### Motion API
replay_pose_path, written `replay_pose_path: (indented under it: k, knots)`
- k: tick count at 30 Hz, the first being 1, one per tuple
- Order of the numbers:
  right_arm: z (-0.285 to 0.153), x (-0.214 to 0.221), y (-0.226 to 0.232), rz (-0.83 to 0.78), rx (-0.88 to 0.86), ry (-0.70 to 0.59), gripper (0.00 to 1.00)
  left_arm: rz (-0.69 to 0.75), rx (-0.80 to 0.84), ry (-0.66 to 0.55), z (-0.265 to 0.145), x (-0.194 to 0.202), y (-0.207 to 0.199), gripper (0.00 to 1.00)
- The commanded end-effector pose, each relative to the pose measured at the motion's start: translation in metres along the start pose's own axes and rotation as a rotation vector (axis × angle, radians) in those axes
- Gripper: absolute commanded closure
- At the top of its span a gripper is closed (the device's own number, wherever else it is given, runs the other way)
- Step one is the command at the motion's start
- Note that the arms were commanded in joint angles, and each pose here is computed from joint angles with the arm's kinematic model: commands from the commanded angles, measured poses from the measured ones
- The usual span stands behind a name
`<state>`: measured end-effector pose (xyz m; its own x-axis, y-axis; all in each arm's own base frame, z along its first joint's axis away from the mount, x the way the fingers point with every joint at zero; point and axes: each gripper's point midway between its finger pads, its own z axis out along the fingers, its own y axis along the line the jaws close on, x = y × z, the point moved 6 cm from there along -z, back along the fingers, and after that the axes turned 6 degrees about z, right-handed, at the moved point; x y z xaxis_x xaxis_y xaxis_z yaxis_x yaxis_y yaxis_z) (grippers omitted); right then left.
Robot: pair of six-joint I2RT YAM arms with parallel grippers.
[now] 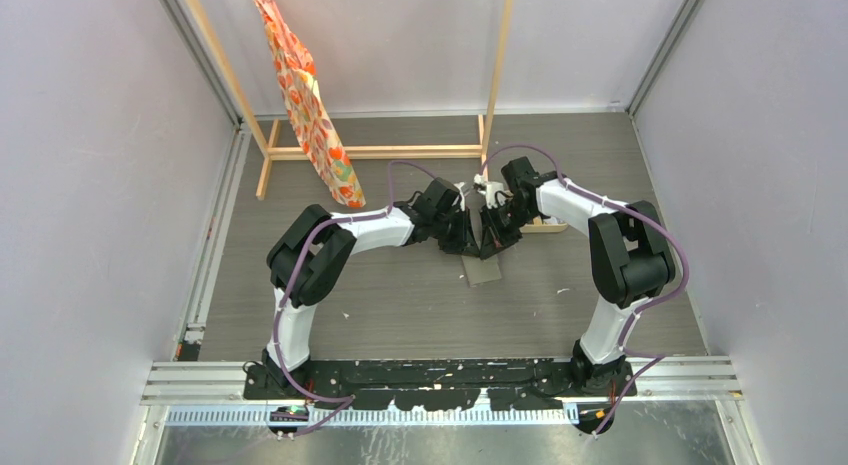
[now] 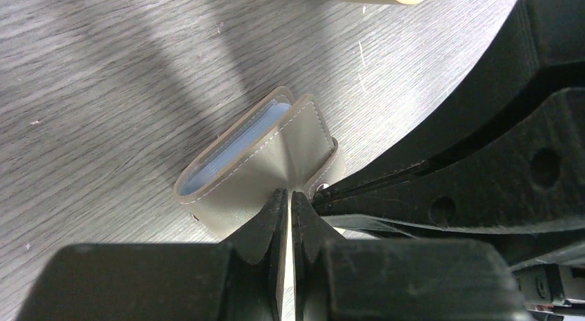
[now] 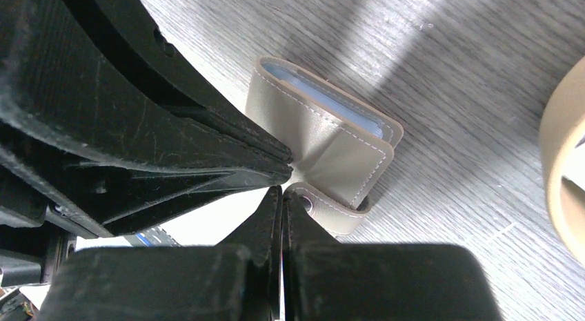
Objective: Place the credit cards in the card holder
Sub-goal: Close the card holder at the center of the board.
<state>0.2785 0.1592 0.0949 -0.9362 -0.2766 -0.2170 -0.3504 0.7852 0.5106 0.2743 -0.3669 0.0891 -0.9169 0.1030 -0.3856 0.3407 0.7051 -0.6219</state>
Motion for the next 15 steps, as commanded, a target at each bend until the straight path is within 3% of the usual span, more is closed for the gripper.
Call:
replay_pose_path:
  k: [1, 12, 15]
  knots:
    - [-0.002, 0.009, 0.002, -0.029, -0.004, 0.014, 0.99, -0.012, -0.012, 0.021, 0.003, 0.008, 0.007, 0.92]
    - [-0.006, 0.005, 0.011, -0.055, -0.07, 0.009, 0.99, -0.016, 0.0, 0.018, 0.002, 0.008, 0.008, 0.92]
    - [-0.023, 0.002, 0.028, -0.105, -0.179, -0.016, 0.85, -0.014, 0.006, 0.015, 0.002, 0.007, 0.007, 0.92]
